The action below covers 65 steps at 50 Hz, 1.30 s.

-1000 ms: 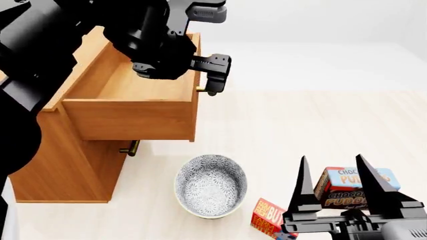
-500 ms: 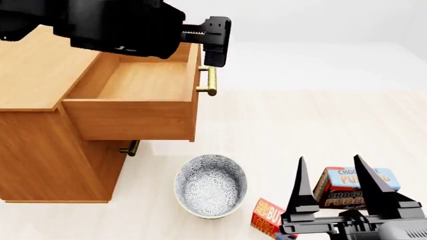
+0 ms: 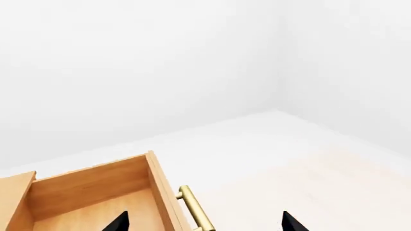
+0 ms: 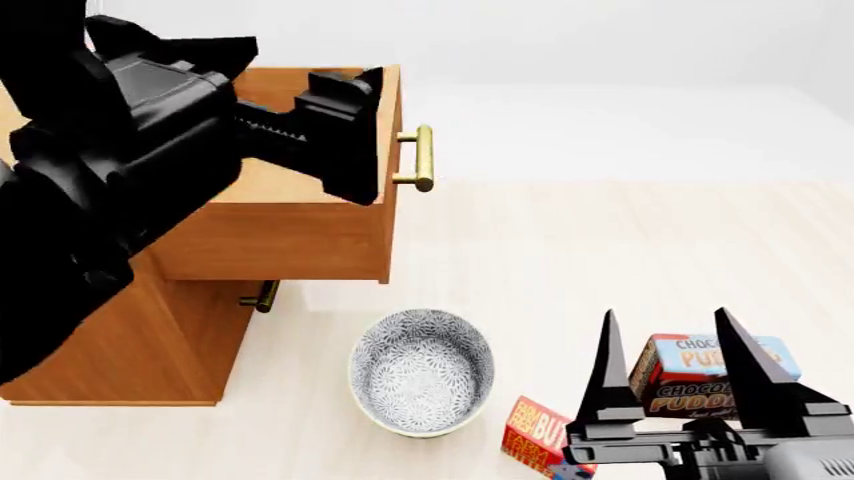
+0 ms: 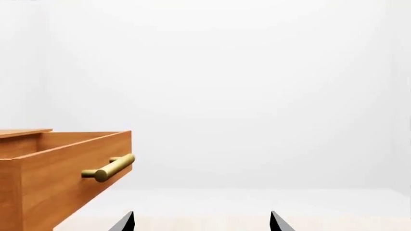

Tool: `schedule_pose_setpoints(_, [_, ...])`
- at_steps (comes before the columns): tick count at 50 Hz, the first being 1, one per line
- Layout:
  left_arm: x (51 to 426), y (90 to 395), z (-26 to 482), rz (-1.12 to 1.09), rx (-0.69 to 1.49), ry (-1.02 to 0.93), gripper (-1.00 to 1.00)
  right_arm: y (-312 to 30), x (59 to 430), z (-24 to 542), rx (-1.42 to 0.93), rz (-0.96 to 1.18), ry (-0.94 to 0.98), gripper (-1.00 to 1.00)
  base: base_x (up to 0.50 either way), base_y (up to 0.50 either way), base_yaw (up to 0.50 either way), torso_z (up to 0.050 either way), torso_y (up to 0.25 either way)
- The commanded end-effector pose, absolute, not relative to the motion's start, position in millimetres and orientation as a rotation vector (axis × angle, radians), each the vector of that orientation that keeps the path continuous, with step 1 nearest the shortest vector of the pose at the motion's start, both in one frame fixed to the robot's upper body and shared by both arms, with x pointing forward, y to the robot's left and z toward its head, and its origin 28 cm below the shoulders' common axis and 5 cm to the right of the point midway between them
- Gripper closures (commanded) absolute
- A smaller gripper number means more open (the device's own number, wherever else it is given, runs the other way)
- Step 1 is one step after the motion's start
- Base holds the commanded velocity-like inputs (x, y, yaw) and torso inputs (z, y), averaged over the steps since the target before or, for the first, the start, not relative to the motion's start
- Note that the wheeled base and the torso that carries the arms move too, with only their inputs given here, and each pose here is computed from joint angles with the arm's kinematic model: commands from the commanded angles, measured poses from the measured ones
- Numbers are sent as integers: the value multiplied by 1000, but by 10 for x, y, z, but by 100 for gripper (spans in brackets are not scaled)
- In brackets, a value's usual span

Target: Put the butter at the back in the top drawer of the cabinet and close it.

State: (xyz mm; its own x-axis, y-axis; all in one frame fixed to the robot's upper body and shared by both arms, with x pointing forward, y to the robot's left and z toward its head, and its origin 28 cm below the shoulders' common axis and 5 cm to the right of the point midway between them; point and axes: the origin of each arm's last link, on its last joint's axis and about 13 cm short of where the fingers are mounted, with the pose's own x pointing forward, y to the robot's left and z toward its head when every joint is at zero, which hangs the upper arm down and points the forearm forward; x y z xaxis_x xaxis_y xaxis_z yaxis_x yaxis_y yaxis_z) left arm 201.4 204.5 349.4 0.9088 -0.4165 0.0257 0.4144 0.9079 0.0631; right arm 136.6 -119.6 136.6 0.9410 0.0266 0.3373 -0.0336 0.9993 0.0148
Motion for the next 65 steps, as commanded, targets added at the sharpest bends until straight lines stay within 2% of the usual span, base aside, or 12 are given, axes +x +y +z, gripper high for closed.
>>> schedule_pose_setpoints(1, [1392, 2189, 3029, -396, 61, -270, -100, -1194, 1360, 1372, 22, 25, -349, -100, 0, 0, 0, 0, 0])
schedule_pose_setpoints(12, [1236, 2329, 2365, -332, 66, -377, -100, -1189, 1359, 1372, 29, 25, -352, -100, 0, 0, 0, 0, -1])
schedule_pose_setpoints(21, [1024, 2374, 2116, -324, 32, -432, -100, -1187, 1352, 1379, 41, 28, -354, -100, 0, 0, 0, 0, 0])
schedule_pose_setpoints(31, [1122, 2474, 1831, -348, -9, -393, -100, -1194, 1373, 1385, 13, 34, -331, -100, 0, 0, 0, 0, 0])
schedule_pose_setpoints(48, [1224, 2582, 1689, -366, -82, -335, -100, -1384, 1266, 1660, -100, 61, -269, -100, 0, 0, 0, 0, 0])
schedule_pose_setpoints(54, [1243, 2605, 1659, -395, -110, -317, -100, -1557, 1209, 1963, -152, 168, -180, -100, 0, 0, 0, 0, 0])
schedule_pose_setpoints(65, [1259, 2630, 1615, -405, -133, -304, -100, -1782, 1301, 2437, -358, 400, 164, -100, 0, 0, 0, 0, 0])
